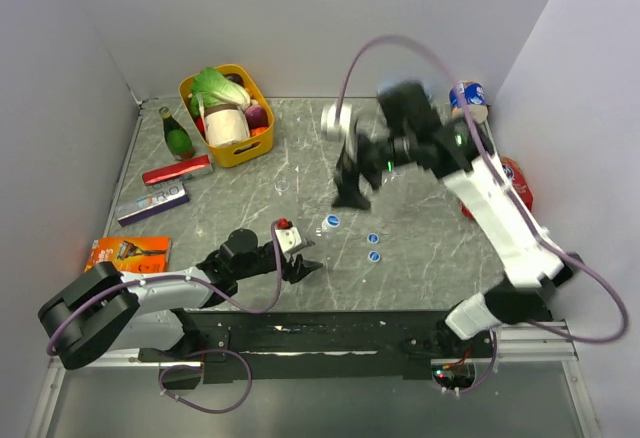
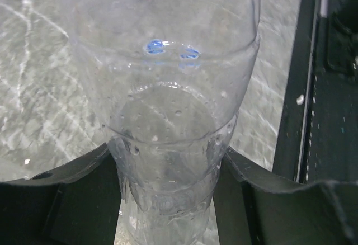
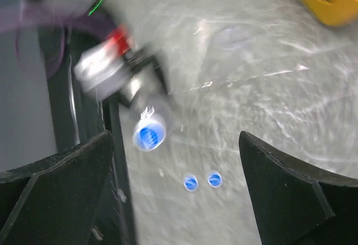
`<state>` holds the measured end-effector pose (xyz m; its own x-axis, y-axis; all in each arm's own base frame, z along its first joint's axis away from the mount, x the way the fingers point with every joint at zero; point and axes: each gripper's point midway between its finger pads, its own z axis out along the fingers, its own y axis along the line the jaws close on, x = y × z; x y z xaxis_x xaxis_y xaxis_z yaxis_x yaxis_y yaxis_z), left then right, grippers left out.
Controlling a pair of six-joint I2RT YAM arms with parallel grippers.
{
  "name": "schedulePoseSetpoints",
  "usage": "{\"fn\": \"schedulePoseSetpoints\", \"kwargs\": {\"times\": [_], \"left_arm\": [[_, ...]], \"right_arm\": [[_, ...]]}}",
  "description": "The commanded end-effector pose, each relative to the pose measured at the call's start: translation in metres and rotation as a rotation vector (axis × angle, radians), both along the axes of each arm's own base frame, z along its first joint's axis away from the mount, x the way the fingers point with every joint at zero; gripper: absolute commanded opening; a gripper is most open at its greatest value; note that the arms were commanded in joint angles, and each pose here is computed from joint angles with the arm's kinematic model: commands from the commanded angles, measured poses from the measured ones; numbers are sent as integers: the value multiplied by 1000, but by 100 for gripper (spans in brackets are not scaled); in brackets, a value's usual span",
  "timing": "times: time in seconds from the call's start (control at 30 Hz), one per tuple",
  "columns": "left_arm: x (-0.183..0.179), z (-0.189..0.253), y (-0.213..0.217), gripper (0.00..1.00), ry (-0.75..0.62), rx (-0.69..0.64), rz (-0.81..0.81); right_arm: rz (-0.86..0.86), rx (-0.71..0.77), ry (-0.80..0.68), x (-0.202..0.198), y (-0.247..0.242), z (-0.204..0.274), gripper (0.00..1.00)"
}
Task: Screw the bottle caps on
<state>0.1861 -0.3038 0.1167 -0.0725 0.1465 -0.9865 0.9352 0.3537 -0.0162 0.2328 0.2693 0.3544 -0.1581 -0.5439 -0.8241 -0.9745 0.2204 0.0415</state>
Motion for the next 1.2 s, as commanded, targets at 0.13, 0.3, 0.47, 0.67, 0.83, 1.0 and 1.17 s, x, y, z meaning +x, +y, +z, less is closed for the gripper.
{"fn": "schedulePoseSetpoints", "kwargs": {"times": [0.13,0.3,0.47,0.67,0.83,1.0,1.17], "left_arm": [[-13,7,-3,1,-153,41,-167],[-14,15,0,1,-259,44,-198],[-17,16,-1,1,-286,50,-226],[-16,19,-1,1,-291,40,-219],[-15,22,-1,1,-294,28,-202],[-12,26,0,1,-310,14,-185],[-6,32,0,1,-315,-3,-145]], "right_arm": [[558,-164,-625,-74,-16,-61,91],[605,-157,-605,-82,-5,-66,78],[654,-138,-628,-91,6,-71,69],[728,-152,-619,-102,5,-81,56],[737,-175,-580,-103,5,-90,48],[710,-199,-545,-100,4,-99,45],[635,-223,-475,-96,3,-109,31]]}}
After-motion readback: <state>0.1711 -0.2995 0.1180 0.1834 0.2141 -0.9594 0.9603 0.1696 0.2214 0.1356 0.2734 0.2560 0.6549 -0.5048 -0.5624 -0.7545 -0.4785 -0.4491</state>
